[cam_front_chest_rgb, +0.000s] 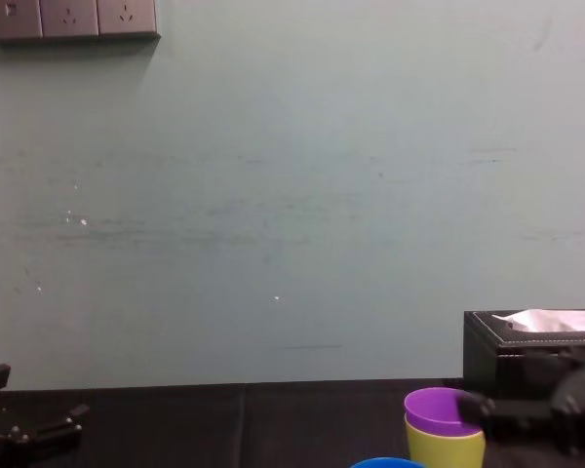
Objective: Stack the three plastic cups sequentially using one hand.
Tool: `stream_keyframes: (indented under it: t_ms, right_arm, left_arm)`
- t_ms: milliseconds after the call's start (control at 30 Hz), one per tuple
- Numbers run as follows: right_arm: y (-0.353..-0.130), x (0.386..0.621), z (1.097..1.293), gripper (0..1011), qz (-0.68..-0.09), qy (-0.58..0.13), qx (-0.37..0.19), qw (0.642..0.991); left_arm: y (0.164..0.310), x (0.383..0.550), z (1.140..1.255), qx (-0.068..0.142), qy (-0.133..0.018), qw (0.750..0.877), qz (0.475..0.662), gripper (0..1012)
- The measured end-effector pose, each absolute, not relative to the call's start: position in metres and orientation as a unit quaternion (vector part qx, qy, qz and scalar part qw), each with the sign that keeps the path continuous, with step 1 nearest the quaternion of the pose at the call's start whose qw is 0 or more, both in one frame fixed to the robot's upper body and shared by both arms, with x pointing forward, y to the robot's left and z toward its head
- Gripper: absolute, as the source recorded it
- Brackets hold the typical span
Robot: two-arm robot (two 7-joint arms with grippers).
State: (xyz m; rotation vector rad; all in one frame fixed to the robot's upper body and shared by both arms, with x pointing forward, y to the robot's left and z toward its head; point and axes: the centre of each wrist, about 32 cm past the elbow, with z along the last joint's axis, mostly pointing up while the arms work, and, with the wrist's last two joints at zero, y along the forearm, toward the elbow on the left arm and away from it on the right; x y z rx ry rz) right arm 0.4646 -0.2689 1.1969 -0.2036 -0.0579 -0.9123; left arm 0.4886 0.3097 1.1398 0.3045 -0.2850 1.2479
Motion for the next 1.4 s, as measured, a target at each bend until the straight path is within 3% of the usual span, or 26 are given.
stream_keyframes:
  t_ms: [300, 533, 1400]
  right_arm:
    - [-0.282, 0.431, 1.186, 1004, -0.426, 0.016, -0.155, 0.891]
    - [-0.278, 0.423, 1.171, 1004, -0.402, 0.052, -0.172, 0.898]
    - [-0.229, 0.451, 1.146, 1004, -0.378, 0.054, -0.157, 0.911]
  left_arm:
    - [0.31, 0.489, 1.14, 0.141, -0.132, 0.791, 0.58, 1000]
    - [0.31, 0.489, 1.14, 0.141, -0.132, 0.791, 0.58, 1000]
    - [0.31, 0.489, 1.14, 0.141, -0.132, 0.791, 0.58, 1000]
